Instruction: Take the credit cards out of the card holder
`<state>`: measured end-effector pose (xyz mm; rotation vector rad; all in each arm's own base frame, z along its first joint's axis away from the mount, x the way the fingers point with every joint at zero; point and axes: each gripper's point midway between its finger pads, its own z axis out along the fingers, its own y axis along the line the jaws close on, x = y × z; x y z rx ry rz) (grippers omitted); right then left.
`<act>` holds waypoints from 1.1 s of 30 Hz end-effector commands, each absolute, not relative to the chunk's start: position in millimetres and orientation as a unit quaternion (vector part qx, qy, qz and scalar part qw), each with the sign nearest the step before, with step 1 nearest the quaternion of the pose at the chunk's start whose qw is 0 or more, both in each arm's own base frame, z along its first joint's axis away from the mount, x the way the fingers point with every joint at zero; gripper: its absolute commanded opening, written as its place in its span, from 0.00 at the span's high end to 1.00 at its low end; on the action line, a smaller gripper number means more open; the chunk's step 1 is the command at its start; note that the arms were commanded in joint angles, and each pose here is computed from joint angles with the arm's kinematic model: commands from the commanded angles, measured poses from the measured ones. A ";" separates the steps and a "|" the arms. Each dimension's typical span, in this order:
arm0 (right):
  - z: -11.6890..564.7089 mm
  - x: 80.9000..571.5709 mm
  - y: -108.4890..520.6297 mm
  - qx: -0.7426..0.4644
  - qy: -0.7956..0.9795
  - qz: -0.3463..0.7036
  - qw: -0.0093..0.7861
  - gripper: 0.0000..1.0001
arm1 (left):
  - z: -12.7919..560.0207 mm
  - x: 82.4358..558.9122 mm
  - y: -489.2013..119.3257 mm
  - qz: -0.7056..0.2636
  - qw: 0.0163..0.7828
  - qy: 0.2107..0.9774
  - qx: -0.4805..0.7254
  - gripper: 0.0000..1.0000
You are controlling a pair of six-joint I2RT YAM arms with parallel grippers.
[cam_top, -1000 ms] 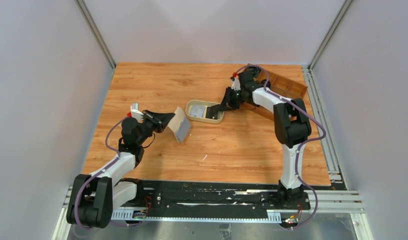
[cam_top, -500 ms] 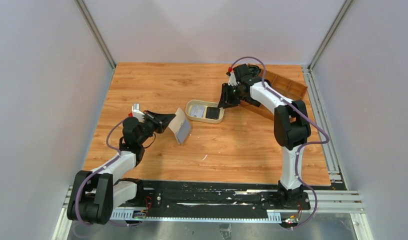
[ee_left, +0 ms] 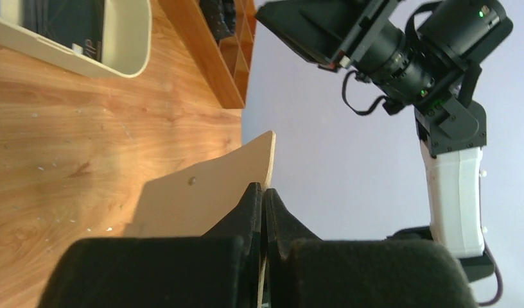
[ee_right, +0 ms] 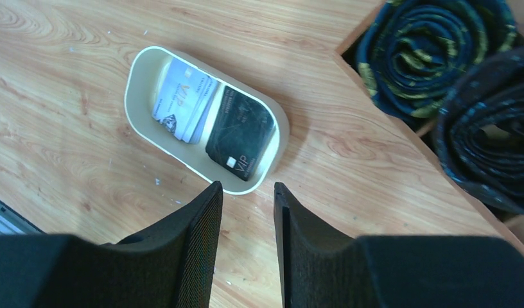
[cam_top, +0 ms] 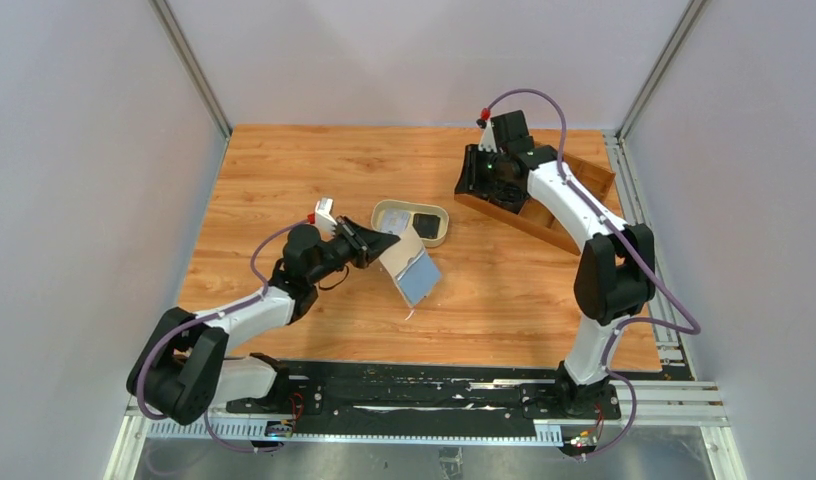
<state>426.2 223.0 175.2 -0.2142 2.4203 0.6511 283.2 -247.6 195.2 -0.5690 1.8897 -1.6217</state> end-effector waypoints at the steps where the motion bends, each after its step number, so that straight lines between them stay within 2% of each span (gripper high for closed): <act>1: 167.4 422.5 193.2 -0.060 0.924 0.223 0.306 0.61 | 174.0 294.2 -241.7 -0.574 0.312 0.721 -0.233 1.00; 4: 166.1 421.1 186.9 -0.053 0.923 0.228 0.307 0.61 | 119.9 294.6 -235.7 -0.508 0.299 0.775 -0.229 1.00; 8: 166.0 416.6 184.2 -0.055 0.922 0.230 0.306 0.60 | 75.4 299.6 -227.5 -0.452 0.297 0.815 -0.208 1.00; 15: 166.4 407.1 179.6 -0.060 0.920 0.229 0.311 0.59 | 55.5 318.4 -208.3 -0.391 0.311 0.846 -0.189 1.00; 17: 166.3 404.4 178.3 -0.062 0.919 0.228 0.315 0.57 | 54.7 321.2 -202.5 -0.367 0.317 0.856 -0.182 0.92; 22: 170.5 399.2 177.6 -0.072 0.911 0.233 0.333 0.47 | 61.4 326.7 -190.2 -0.327 0.335 0.867 -0.169 0.63; 25: 172.4 397.0 179.7 -0.077 0.906 0.241 0.338 0.41 | 68.1 330.8 -185.8 -0.314 0.341 0.871 -0.162 0.51; 28: 173.8 395.2 184.1 -0.081 0.901 0.255 0.340 0.40 | 71.4 334.1 -179.5 -0.300 0.345 0.874 -0.164 0.43; 30: 177.4 392.5 186.6 -0.082 0.894 0.267 0.350 0.30 | 73.6 335.5 -173.5 -0.287 0.348 0.877 -0.165 0.38; 31: 177.2 391.6 188.0 -0.082 0.890 0.273 0.355 0.21 | 76.5 336.6 -170.6 -0.282 0.352 0.877 -0.166 0.36; 33: 181.0 387.1 188.4 -0.083 0.882 0.281 0.369 0.18 | 82.6 338.9 -164.6 -0.267 0.362 0.879 -0.160 0.09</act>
